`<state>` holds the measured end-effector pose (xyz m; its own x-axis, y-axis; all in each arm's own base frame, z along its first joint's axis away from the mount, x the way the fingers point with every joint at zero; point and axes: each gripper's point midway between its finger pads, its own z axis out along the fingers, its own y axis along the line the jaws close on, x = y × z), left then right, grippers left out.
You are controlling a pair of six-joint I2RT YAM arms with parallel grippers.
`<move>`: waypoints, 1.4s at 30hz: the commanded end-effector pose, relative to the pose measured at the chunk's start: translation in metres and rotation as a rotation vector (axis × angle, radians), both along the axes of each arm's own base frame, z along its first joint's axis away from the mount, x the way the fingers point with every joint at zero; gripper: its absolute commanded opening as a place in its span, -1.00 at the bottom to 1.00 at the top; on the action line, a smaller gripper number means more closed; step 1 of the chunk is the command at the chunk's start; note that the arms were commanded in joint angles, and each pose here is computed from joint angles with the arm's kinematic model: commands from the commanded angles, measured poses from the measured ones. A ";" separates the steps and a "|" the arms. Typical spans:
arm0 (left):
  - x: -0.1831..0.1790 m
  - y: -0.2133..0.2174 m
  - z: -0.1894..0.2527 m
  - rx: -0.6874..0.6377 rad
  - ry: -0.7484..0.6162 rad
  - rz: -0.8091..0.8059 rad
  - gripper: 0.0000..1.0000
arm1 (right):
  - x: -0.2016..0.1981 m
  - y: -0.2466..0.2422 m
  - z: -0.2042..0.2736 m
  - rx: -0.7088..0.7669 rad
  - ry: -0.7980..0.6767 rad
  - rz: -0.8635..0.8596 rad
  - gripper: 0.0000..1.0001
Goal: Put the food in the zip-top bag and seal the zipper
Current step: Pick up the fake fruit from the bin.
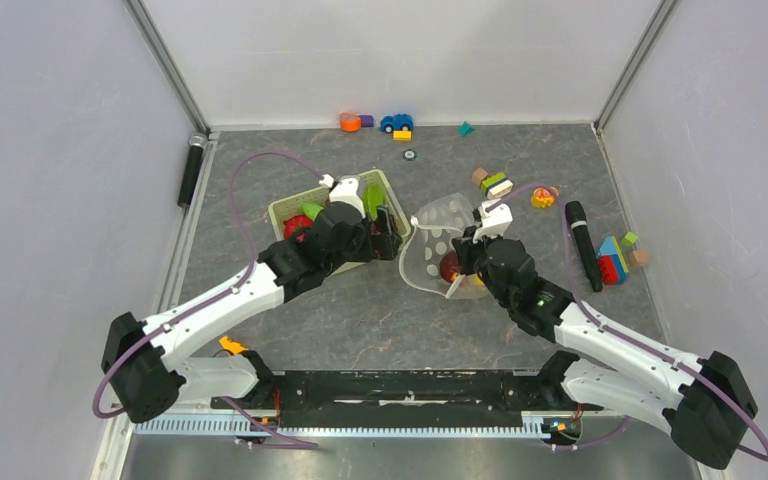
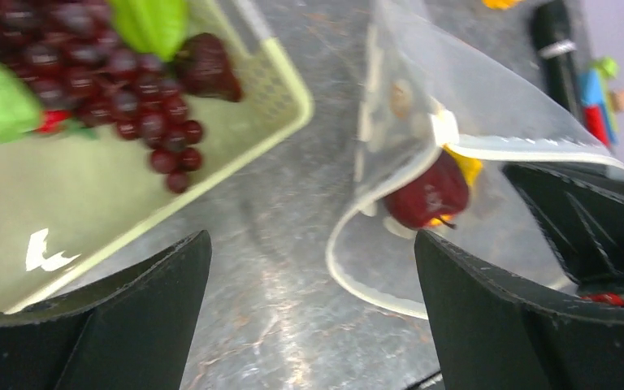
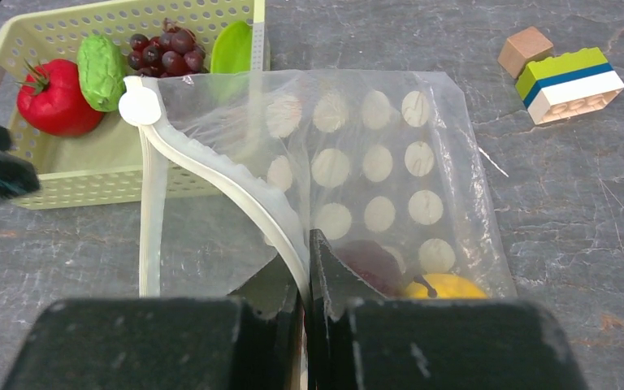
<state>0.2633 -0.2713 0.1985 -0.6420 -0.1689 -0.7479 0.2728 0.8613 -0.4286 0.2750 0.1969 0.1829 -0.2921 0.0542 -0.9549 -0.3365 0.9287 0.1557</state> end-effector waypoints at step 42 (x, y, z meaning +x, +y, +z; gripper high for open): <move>0.109 0.138 -0.086 -0.034 0.290 0.485 0.78 | 0.019 -0.009 -0.001 -0.074 0.003 -0.108 -0.81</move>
<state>0.3528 -0.1376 0.1091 -0.7201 -0.4533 -0.5253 -0.2210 0.8675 -0.4456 0.2851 0.1876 0.1575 -0.3393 -0.0165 -0.9405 -0.2590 0.9628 0.0766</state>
